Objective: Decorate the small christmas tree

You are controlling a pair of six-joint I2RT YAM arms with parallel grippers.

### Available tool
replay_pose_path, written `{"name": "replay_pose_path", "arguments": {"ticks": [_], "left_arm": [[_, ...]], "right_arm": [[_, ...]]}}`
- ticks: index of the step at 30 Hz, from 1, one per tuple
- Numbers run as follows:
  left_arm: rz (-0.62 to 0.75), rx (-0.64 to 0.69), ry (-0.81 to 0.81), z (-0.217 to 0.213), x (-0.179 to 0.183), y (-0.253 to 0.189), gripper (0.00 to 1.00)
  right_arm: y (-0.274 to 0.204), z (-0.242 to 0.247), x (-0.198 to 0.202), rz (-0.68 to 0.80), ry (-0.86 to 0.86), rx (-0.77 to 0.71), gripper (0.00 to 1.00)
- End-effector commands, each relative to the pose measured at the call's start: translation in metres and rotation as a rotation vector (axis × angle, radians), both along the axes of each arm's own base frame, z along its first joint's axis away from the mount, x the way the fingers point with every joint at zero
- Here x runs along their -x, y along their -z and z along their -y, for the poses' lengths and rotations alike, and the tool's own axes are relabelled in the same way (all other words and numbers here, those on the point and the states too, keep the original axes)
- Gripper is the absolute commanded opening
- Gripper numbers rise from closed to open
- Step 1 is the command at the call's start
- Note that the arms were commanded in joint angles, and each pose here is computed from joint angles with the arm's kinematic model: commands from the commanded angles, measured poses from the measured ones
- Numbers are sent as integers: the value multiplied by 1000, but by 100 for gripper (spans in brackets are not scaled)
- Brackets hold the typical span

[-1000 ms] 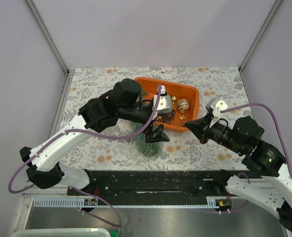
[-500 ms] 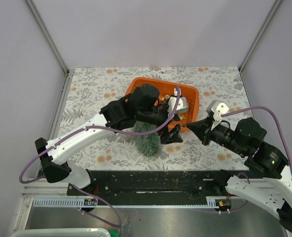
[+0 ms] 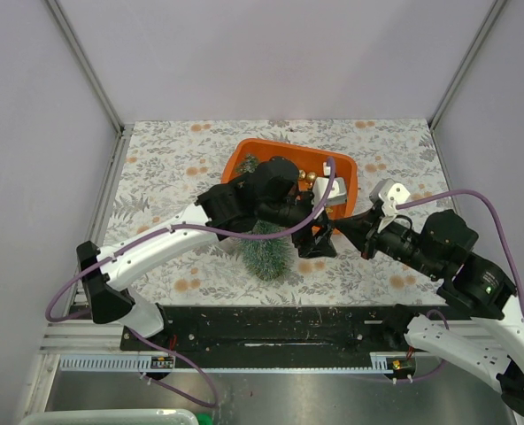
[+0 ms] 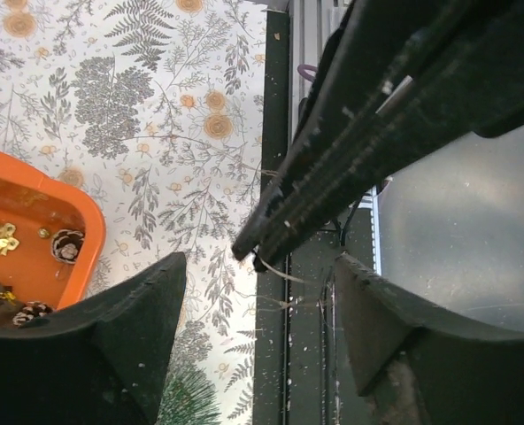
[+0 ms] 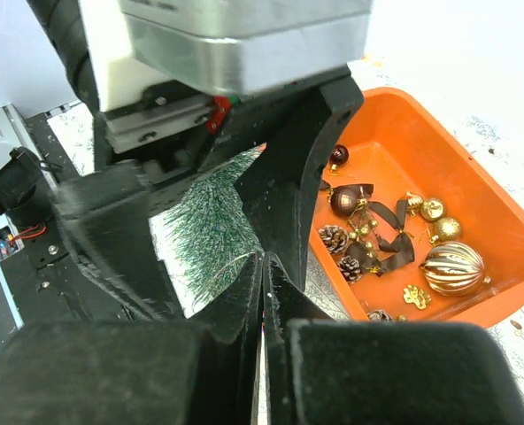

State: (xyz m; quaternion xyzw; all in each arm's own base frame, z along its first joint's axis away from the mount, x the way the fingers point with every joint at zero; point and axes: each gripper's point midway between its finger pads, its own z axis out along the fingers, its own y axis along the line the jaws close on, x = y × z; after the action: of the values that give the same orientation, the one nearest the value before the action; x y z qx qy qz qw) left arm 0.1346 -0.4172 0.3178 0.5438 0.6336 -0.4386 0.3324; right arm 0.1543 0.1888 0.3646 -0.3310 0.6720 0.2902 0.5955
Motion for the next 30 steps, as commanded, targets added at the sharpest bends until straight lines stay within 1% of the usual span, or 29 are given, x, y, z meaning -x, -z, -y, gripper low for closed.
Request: {"name": "replay_pose_path", "arguments": {"ticks": [1,2,4,6,7,8,9,11,12,15,17,22,26,30], "left_arm": [[20,74,28,11,2,-20,66],[22,69,31,10,3,-18,58],[38,72,34,7,3,-20,36],[50,67,24,5,1,-19,18],[54,61,23,4,1,-17,12],[58,57,18,2,1,-15,7],[60,55,16,1,1,-15,6],[66,52,13,-2,1,-14,3],[70,51,13,-3,1,-14,1],[78,48,19,-7,3,-14,0],[87,50,20,-10,4,-15,0],[111,46,33,-20,9,-16,0],[130,55,52,-28,14,-22,0],[152,60,52,-37,15,-27,0]], "right_arm": [[-18,-7,2,43,-38,-39,0],[-18,-7,2,43,-37,-39,0],[-16,-6,2,42,-37,-29,0],[-12,-4,3,36,-33,-15,0],[-10,-3,3,34,-27,-10,0],[-8,-1,2,33,-19,-2,0],[-6,1,2,30,-13,2,0],[-2,5,2,24,5,14,4],[0,7,2,19,10,22,8],[6,13,2,6,34,38,21],[9,18,3,-4,53,44,39],[11,36,7,-24,112,42,63],[16,55,4,-39,205,50,75],[31,63,-3,-87,276,99,79]]}}
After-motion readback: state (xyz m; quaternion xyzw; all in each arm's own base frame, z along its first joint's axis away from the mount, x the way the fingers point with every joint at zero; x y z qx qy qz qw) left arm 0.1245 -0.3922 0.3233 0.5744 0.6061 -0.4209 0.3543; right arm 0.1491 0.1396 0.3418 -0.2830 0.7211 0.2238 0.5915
